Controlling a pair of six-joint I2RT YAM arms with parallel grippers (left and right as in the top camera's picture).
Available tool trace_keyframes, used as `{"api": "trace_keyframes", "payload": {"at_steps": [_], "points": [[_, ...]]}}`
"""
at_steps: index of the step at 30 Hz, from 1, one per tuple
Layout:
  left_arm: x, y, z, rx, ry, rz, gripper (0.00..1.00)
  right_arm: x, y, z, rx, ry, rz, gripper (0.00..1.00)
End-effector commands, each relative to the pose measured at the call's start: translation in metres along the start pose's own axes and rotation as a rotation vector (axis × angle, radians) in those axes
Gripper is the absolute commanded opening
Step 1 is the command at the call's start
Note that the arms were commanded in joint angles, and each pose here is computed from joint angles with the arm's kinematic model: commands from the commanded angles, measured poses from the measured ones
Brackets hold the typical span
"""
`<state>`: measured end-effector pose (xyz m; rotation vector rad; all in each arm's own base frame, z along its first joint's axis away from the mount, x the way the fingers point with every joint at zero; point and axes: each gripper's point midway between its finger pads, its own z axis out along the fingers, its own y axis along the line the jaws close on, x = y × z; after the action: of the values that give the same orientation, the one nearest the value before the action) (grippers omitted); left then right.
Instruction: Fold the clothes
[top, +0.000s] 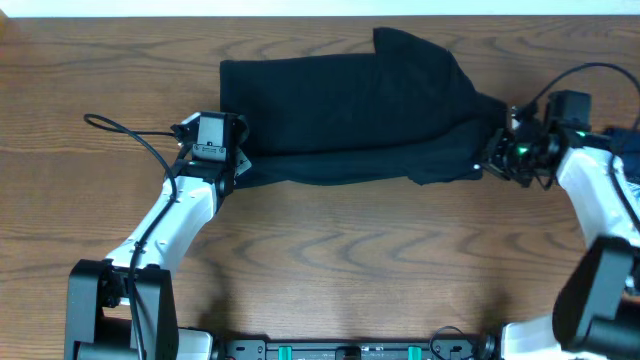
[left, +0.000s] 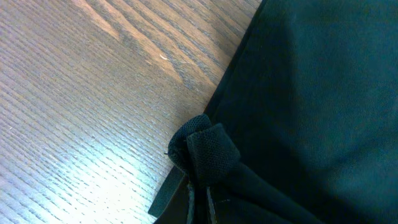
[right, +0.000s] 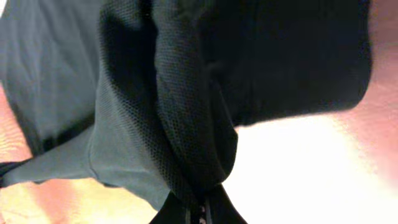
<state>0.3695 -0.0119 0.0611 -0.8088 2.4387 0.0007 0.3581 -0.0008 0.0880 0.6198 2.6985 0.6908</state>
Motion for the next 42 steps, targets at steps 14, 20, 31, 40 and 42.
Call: {"api": "trace_keyframes", "payload": {"at_steps": [14,20,31,40,42], "points": [[-0.009,0.002,-0.002,-0.021,-0.026,0.014,0.06,0.004,-0.007,-0.010,0.038,-0.003,-0.022,0.01],[-0.026,-0.005,-0.023,0.021,-0.080,0.059,0.06,-0.011,0.005,-0.020,0.025,-0.042,-0.088,0.01],[-0.049,0.009,-0.117,0.102,-0.208,0.045,0.06,-0.015,0.039,-0.045,0.061,-0.057,-0.219,0.01],[-0.016,0.038,-0.149,0.061,-0.134,0.083,0.06,-0.002,0.049,-0.088,0.103,-0.139,-0.279,0.01],[-0.012,0.039,-0.155,0.071,-0.133,0.095,0.06,0.000,0.051,-0.106,0.121,-0.187,-0.293,0.01]]}}
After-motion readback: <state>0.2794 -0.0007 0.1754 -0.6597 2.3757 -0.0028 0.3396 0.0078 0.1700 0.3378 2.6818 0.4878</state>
